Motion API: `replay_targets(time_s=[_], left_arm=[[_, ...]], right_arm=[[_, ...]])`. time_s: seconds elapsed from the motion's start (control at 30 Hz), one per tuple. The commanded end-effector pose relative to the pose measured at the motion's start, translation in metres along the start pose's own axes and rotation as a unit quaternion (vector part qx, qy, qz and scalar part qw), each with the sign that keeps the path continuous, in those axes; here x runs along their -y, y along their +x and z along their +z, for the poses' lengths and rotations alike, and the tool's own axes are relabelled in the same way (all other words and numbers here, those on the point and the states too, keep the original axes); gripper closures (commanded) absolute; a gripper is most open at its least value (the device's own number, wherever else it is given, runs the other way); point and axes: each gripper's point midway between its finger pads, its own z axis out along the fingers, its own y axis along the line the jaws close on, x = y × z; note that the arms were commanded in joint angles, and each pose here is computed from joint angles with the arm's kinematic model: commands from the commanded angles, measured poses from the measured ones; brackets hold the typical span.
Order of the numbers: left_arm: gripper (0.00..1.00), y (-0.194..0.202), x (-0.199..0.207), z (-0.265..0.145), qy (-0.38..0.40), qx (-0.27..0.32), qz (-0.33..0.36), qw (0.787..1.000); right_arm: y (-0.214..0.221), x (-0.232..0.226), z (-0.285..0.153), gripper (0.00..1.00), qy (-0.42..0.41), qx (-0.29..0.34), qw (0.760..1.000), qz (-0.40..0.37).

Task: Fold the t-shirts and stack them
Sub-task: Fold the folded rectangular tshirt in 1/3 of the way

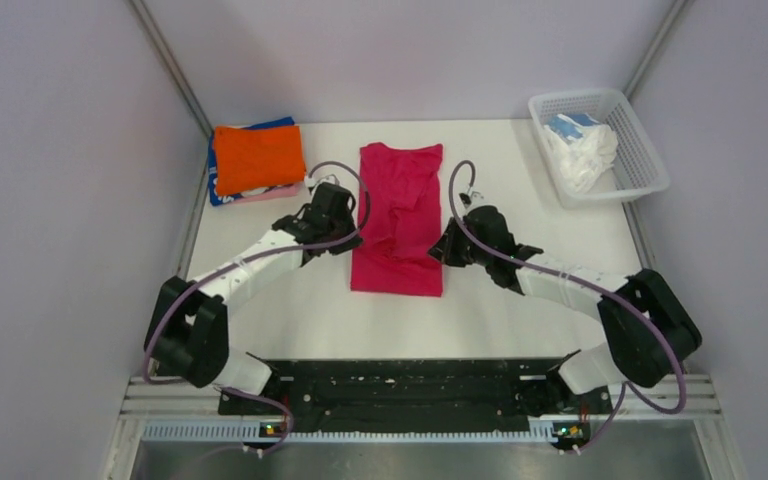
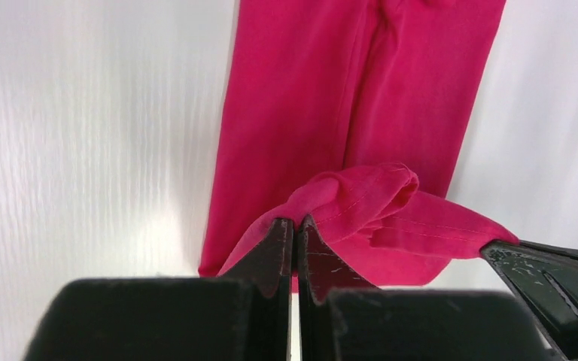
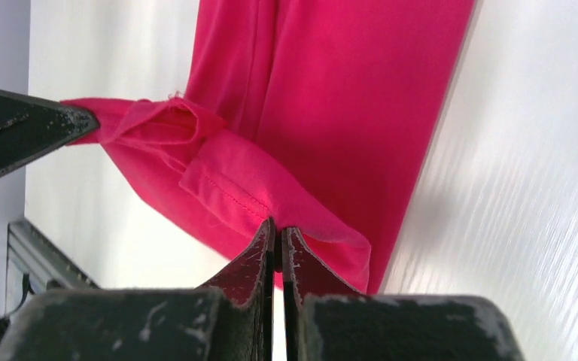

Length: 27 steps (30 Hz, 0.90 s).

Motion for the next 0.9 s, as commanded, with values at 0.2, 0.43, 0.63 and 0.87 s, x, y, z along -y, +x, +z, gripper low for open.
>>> replay_targets(time_s=[0.2, 0.43, 0.63, 0.87], left_arm=[[1.00, -0.061, 0.010, 0.044, 0.003, 0.010, 0.043, 0.999], [0.94, -0.073, 0.008, 0.077, 0.006, -0.036, 0.049, 0.998], [0.48, -0.100, 0.010, 0.089, 0.017, -0.028, 0.048, 0.998], [0.01, -0.121, 0.010, 0.060, 0.021, -0.012, 0.050, 0.998]], right_arm=[[-0.079, 0.009, 0.032, 1.00, -0.001, 0.059, 0.998, -0.022], [-0.089, 0.012, 0.061, 1.00, -0.047, 0.039, 0.998, -0.003], [-0.117, 0.031, 0.084, 0.76, -0.023, 0.050, 0.998, 0.010], [-0.141, 0.026, 0.067, 0.06, -0.014, 0.069, 0.997, -0.025]])
